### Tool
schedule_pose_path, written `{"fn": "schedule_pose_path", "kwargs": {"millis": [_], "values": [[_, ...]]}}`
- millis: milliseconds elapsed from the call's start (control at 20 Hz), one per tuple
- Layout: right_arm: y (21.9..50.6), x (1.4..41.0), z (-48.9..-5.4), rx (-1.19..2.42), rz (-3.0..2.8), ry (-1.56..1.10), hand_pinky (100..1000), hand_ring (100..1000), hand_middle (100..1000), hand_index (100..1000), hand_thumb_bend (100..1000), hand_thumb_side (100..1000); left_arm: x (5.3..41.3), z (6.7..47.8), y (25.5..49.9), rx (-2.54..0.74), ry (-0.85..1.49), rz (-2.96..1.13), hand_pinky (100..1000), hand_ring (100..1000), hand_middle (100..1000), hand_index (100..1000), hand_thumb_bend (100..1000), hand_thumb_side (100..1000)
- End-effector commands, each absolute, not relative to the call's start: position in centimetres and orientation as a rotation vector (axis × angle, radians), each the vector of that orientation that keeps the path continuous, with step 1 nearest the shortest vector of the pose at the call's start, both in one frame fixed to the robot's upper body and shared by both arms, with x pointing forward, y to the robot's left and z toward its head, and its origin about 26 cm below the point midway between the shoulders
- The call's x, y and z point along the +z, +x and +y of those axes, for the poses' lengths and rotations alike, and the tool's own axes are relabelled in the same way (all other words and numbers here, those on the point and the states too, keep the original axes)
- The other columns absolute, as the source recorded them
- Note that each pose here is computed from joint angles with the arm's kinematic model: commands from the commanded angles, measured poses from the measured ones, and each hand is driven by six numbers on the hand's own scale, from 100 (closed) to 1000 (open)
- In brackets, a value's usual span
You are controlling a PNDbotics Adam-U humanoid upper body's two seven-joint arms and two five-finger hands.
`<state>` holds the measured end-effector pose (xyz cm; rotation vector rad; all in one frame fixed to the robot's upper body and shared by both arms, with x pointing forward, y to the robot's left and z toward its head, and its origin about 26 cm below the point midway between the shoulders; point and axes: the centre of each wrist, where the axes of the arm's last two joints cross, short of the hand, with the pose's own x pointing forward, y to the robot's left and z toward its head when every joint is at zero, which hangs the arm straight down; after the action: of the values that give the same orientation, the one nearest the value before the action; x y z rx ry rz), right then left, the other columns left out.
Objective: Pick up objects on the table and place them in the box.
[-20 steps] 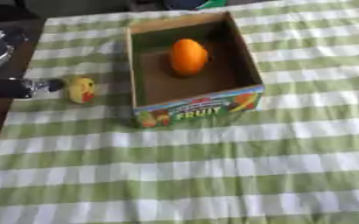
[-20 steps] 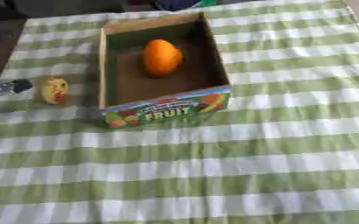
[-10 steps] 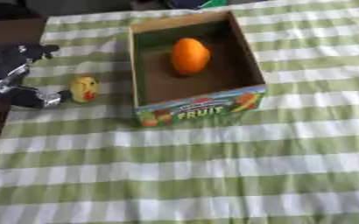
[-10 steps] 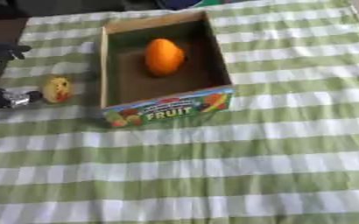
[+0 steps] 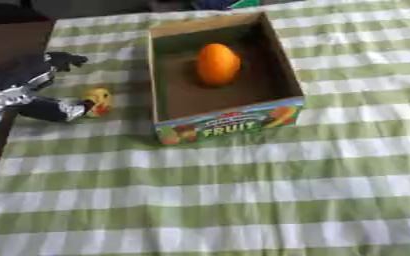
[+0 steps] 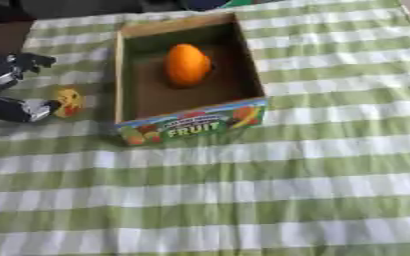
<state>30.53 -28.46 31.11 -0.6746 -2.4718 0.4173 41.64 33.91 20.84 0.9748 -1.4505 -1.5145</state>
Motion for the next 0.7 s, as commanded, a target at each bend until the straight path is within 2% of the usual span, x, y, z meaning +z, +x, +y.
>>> {"fn": "schedule_pose_path", "kwargs": {"millis": [50,100,150,200,300,700], "values": [[30.0,31.8,-28.5,0.415,-2.490,-0.698,762,740,669,855,100,933,22.2,34.1,41.7,-1.526,0.945,-1.434,677,815,838,984,412,639],[30.0,31.8,-28.5,0.416,-2.487,-0.697,762,740,669,855,100,933,22.2,34.1,41.8,-1.533,0.932,-1.426,677,815,838,984,412,639],[30.0,31.7,-28.5,0.417,-2.485,-0.696,763,740,666,851,100,850,22.4,34.0,41.8,-1.543,0.924,-1.419,681,810,838,984,412,639],[30.0,31.7,-28.5,0.417,-2.480,-0.693,763,740,667,852,100,934,22.5,33.9,41.9,-1.556,0.913,-1.412,681,816,821,955,566,716],[30.1,31.6,-28.4,0.415,-2.475,-0.688,764,740,666,850,100,934,22.6,34.0,42.2,-1.577,0.894,-1.391,683,816,817,945,596,732],[30.1,31.3,-28.5,0.397,-2.463,-0.682,765,740,664,847,100,936,23.3,34.4,42.5,-1.628,0.832,-1.304,664,806,788,939,570,730]]}}
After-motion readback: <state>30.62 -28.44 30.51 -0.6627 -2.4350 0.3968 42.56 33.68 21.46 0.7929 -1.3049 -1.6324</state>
